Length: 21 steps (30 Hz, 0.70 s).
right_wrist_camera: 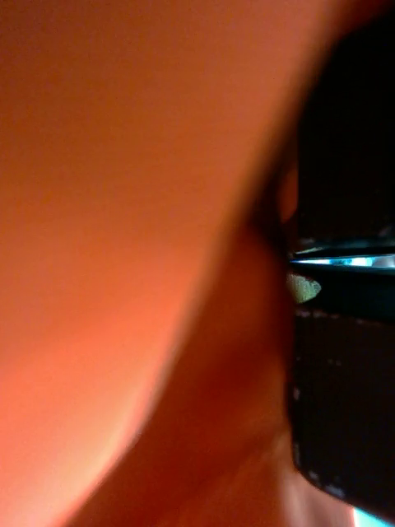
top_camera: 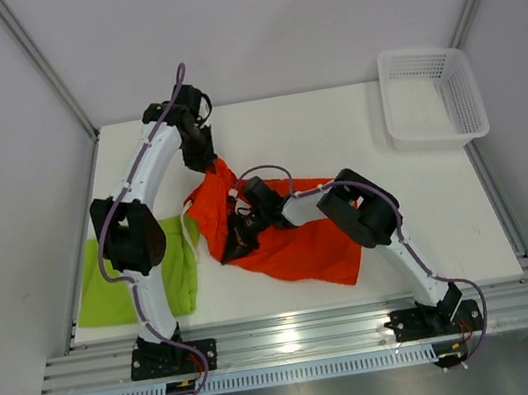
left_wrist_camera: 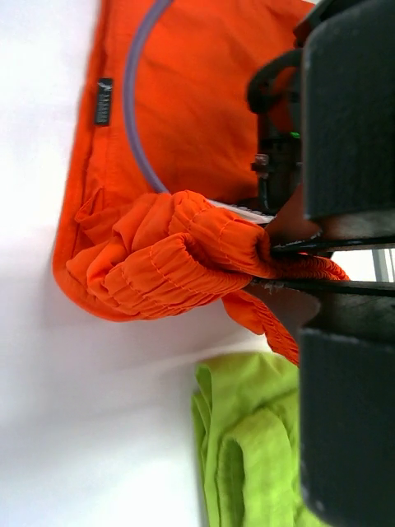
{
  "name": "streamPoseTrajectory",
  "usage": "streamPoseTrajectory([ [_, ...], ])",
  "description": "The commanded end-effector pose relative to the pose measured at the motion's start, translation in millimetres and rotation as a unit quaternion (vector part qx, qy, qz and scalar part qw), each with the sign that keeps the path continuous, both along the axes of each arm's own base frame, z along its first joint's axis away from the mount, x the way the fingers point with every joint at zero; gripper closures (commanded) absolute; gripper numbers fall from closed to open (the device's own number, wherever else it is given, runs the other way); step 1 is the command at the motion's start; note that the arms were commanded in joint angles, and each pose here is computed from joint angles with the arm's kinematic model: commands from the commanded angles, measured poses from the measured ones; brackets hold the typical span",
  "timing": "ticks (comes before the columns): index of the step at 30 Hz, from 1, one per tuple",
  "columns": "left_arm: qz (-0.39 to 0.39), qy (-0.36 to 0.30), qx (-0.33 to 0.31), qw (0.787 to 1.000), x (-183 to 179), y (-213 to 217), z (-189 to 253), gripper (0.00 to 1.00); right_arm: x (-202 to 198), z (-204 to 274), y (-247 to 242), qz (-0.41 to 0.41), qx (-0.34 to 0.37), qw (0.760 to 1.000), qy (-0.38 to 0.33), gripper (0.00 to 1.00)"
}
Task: Fold and stack the shorts
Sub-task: Fold the shorts
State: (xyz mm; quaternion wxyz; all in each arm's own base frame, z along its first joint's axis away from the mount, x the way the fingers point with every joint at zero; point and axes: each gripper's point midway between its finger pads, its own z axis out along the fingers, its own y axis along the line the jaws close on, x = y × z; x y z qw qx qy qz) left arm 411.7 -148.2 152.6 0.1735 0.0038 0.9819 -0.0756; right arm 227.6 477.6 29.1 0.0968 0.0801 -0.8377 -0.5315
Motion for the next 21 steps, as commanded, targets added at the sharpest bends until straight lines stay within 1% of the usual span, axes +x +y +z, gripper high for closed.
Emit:
streamPoseTrajectory([
  [1,0.001,-0.048,0.037,0.998,15,15,31,1.0,19,15,16,-0.076,0.014,0.995,0.057,1.0],
  [4,0.005,-0.046,0.06,0.997,15,23,37,1.0,23,27,16,-0.078,0.027,0.994,0.072,1.0],
  [6,0.006,-0.049,0.065,0.997,16,25,42,1.0,27,32,10,-0.081,0.03,0.993,0.081,1.0],
  [7,0.007,-0.05,0.068,0.996,15,27,43,1.0,24,27,3,-0.083,0.022,0.992,0.09,1.0],
  [12,0.005,-0.052,0.077,0.996,12,30,48,1.0,24,21,-30,-0.109,-0.02,0.991,0.075,1.0],
  [15,0.001,-0.049,0.096,0.994,7,32,48,1.0,19,12,-46,-0.116,-0.047,0.99,0.068,1.0],
  [17,0.001,-0.045,0.125,0.991,3,36,49,1.0,17,7,-53,-0.12,-0.06,0.989,0.07,1.0],
  [18,0.002,-0.044,0.133,0.99,2,38,50,1.0,20,8,-56,-0.122,-0.062,0.989,0.056,1.0],
  [19,0.001,-0.045,0.138,0.989,0,38,50,1.0,18,5,-60,-0.122,-0.077,0.988,0.058,1.0],
  [21,0.001,-0.049,0.137,0.989,-1,37,53,1.0,21,9,-62,-0.124,-0.087,0.988,0.038,1.0],
])
